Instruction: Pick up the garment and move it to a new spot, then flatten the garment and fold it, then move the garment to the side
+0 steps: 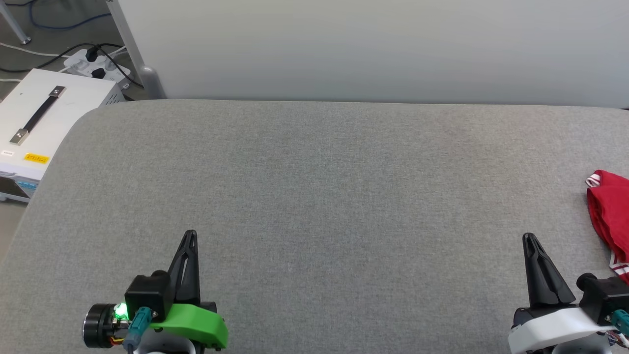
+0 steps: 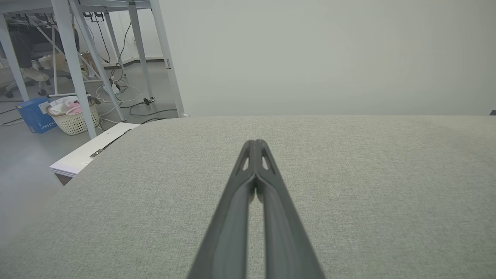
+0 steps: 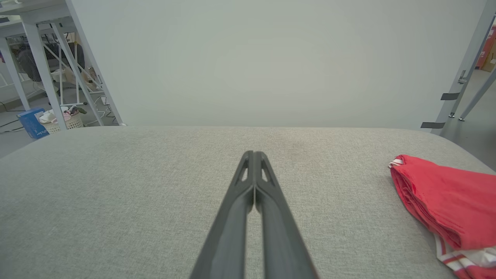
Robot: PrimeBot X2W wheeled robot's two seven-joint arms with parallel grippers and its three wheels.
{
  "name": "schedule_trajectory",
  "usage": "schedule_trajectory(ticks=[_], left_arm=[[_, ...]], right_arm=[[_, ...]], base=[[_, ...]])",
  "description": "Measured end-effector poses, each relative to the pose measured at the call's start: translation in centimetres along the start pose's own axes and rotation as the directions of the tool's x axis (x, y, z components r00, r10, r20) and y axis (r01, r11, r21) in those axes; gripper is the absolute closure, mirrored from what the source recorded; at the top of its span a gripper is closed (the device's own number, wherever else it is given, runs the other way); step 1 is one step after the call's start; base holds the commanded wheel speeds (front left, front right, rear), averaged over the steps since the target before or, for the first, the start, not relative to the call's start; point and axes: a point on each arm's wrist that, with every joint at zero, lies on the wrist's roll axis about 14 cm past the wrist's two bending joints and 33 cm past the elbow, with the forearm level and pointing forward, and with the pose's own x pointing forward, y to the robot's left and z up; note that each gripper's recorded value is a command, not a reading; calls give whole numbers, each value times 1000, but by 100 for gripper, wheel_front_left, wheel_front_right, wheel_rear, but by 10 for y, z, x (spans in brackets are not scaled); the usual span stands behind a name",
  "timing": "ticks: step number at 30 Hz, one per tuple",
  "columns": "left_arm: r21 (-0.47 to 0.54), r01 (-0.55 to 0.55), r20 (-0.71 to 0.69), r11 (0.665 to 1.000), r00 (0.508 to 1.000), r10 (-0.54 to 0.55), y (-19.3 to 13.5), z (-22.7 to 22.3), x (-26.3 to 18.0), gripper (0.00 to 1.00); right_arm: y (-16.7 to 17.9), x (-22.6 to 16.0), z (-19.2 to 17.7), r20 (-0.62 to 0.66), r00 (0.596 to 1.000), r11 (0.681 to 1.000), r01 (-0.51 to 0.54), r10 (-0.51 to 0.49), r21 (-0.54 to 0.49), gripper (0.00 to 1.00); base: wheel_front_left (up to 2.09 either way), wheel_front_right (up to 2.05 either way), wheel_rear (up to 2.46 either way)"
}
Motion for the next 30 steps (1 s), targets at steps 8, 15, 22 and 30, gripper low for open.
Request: schedule_trajectory(ticks=[8,15,22,30], left_arm=[[1,-1,-9,1000,1000,1,0,0,1,100],[9,2,-14,1000,1000,-2,-1,1,1,100],[12,0,-23,1000,1000,0,-1,1,2,100],[12,1,-29,1000,1000,0,-2,1,3,100]], right_arm=[[1,0,-1,-14,1000,1000,-2,2,-10,100],[2,0,-2,-23,1000,1000,-3,3,-18,100],[2,0,-3,-37,999,1000,-5,4,-23,100],[4,1,-3,-46,999,1000,-6,5,-29,100]], base=[[0,0,0],[0,0,0],[0,0,0],[0,0,0]])
